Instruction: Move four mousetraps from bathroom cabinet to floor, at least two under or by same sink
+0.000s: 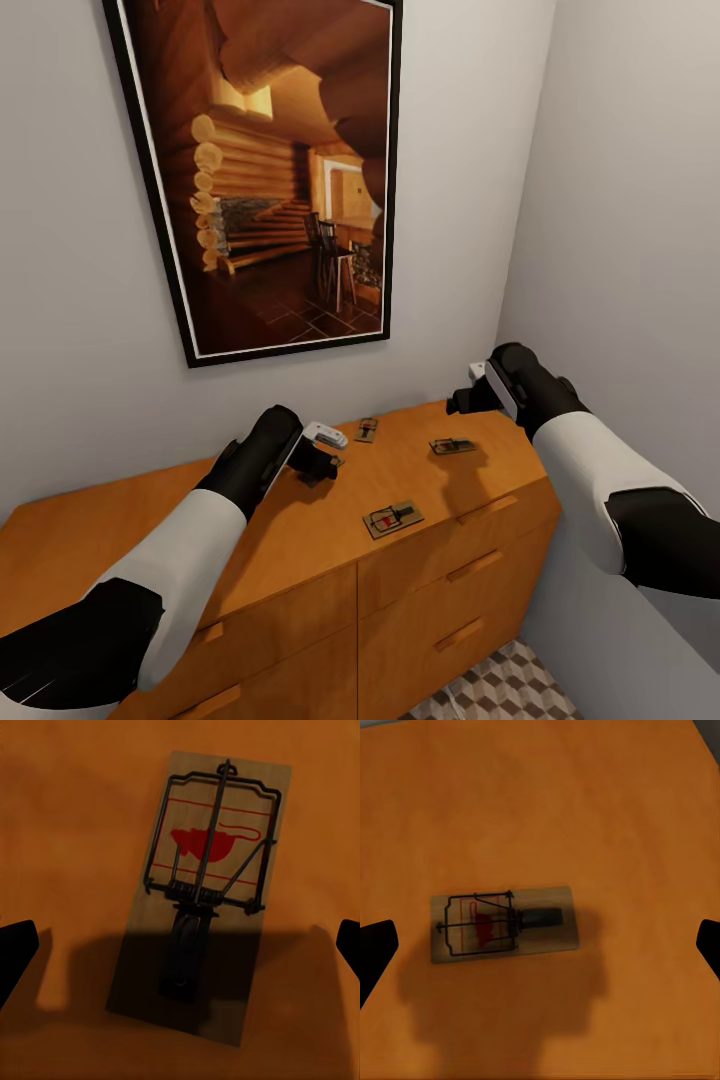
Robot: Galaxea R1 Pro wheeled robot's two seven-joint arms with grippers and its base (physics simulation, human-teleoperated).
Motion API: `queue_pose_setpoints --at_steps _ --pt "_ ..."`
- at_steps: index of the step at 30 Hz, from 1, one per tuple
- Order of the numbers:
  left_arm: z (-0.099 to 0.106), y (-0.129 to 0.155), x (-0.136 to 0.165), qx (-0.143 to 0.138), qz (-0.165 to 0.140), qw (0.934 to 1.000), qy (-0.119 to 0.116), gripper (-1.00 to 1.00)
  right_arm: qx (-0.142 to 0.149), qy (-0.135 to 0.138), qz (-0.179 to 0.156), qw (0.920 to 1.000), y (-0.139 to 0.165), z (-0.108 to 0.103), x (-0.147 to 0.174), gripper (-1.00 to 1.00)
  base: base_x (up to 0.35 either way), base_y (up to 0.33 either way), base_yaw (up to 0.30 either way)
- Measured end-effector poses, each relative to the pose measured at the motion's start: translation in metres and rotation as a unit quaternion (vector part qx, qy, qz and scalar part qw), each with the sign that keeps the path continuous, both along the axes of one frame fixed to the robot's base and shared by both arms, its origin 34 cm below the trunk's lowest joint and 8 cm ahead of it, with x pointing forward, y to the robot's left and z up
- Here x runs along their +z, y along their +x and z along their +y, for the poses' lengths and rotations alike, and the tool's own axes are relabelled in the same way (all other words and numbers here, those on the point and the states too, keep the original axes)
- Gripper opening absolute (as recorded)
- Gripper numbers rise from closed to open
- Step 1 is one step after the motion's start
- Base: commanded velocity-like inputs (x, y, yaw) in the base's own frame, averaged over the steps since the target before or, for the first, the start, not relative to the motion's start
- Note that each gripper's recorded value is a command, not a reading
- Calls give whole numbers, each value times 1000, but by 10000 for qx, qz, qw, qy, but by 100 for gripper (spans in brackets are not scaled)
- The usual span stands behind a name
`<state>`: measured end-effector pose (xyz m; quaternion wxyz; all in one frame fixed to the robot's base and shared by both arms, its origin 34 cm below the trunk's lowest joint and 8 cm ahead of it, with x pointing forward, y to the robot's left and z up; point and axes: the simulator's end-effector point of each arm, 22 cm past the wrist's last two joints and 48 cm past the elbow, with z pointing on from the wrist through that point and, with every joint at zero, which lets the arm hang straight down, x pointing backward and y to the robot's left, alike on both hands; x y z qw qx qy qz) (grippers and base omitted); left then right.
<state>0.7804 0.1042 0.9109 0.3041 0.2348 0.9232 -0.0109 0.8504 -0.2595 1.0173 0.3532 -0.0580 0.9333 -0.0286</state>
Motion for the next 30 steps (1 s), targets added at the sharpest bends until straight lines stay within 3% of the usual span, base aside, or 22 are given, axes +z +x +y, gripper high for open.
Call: queue_pose_setpoints --at_steps 30 --pt "1 -4 -10 27 152 9999 -32 100 -32 -20 100 9999 -3 -4 -8 100 0 0 0"
